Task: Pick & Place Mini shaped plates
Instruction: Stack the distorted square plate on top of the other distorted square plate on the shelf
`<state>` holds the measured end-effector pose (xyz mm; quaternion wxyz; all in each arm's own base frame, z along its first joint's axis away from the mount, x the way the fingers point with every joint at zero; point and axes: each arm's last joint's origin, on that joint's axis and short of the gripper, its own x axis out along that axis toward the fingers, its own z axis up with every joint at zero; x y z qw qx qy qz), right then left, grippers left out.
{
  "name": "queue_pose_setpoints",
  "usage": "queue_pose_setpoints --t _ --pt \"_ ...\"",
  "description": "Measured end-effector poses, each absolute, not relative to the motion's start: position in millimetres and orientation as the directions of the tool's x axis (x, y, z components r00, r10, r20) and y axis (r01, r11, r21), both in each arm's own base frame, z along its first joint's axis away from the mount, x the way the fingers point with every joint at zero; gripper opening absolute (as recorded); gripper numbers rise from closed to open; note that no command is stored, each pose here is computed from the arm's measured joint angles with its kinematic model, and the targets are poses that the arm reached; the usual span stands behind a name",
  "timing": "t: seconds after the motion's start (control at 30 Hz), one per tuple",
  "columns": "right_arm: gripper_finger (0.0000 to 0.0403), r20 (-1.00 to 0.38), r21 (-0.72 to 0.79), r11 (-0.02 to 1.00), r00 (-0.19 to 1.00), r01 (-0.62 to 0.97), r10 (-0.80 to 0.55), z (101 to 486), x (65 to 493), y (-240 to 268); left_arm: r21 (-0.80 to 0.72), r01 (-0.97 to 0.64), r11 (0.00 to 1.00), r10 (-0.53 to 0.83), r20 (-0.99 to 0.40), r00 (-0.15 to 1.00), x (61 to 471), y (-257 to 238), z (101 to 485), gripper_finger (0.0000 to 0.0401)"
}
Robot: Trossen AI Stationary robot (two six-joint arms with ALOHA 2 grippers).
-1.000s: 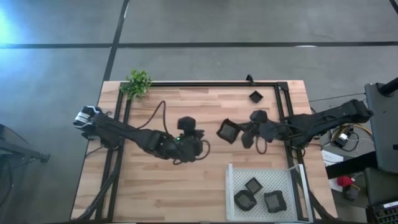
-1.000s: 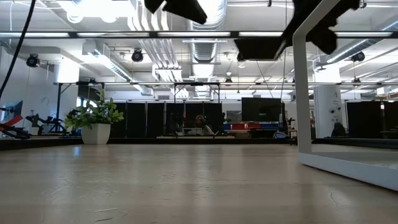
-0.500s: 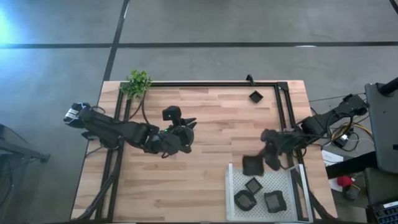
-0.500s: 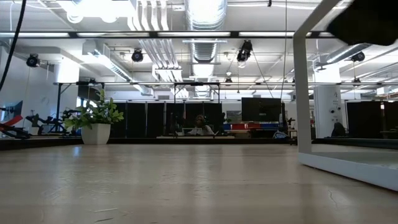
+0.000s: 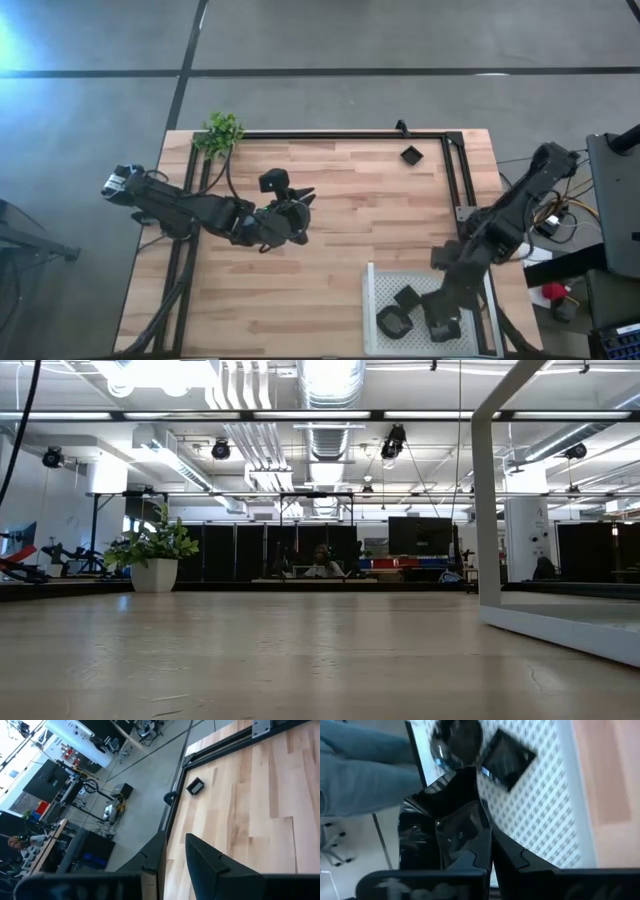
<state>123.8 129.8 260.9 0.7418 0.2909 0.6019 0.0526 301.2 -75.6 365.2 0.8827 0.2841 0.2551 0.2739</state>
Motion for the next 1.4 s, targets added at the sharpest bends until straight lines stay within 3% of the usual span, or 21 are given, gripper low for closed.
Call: queue_pose_setpoints --t 0.37,0.97,1.4 --pt "0.0008 -0.941 0.337 0.849 0.105 0.407 0.323 227 120 170 0.635 -0.343 0.692 0.628 -0.295 0.72 301 -76 365 0.0073" --pt "0.0009 -0.944 0.326 0.878 0.079 0.351 0.319 206 130 191 0.638 -0.34 0.691 0.628 -0.296 0.72 302 -76 365 0.0073" --pt "0.0088 -0.936 0.348 0.871 0.077 0.347 0.344 211 129 189 0.638 -0.34 0.691 0.628 -0.296 0.72 302 -76 365 0.0073"
